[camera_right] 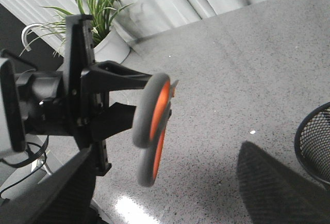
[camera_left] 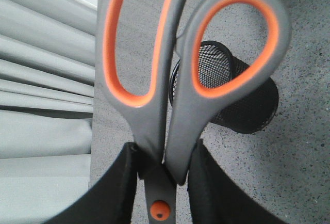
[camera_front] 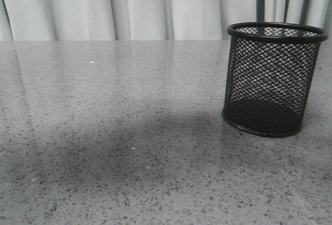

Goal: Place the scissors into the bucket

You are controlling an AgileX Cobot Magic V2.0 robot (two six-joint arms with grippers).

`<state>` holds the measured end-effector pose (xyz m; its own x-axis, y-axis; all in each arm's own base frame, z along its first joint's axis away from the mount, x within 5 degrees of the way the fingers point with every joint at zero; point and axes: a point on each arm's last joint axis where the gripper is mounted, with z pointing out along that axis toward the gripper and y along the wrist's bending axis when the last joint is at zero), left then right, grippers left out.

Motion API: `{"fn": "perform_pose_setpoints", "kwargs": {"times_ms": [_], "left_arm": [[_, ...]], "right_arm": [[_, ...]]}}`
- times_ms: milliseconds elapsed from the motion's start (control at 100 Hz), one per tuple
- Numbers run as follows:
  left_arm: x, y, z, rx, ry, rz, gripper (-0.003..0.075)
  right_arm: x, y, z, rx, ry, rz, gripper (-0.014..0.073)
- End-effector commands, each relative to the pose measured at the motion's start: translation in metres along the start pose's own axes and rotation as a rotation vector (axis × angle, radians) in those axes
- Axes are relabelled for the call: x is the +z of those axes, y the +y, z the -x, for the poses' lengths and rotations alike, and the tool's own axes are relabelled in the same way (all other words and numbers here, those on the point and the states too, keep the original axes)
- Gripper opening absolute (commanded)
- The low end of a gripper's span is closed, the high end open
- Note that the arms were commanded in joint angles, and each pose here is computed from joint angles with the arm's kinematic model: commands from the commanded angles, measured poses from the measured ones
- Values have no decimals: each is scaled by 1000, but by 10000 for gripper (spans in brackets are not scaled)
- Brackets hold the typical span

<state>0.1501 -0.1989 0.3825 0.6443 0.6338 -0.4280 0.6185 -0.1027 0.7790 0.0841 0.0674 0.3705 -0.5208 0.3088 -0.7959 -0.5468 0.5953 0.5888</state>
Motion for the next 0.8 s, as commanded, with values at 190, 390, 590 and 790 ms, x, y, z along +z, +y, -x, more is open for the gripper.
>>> {"fn": "perform_pose_setpoints", "kwargs": {"times_ms": [190, 390, 590, 790], "left_arm": [[-3, 17, 9, -39, -51, 118, 10], [0, 22, 10, -40, -56, 163, 10], [-1, 27, 12, -42, -64, 175, 10], [-1, 28, 12, -42, -65, 177, 10]], "right_arm": [[17, -3, 25, 32, -2, 56, 528], [29, -8, 34, 61, 31, 97, 527], [46, -12, 39, 92, 69, 132, 524], [68, -19, 43, 118, 75, 114, 439]]}}
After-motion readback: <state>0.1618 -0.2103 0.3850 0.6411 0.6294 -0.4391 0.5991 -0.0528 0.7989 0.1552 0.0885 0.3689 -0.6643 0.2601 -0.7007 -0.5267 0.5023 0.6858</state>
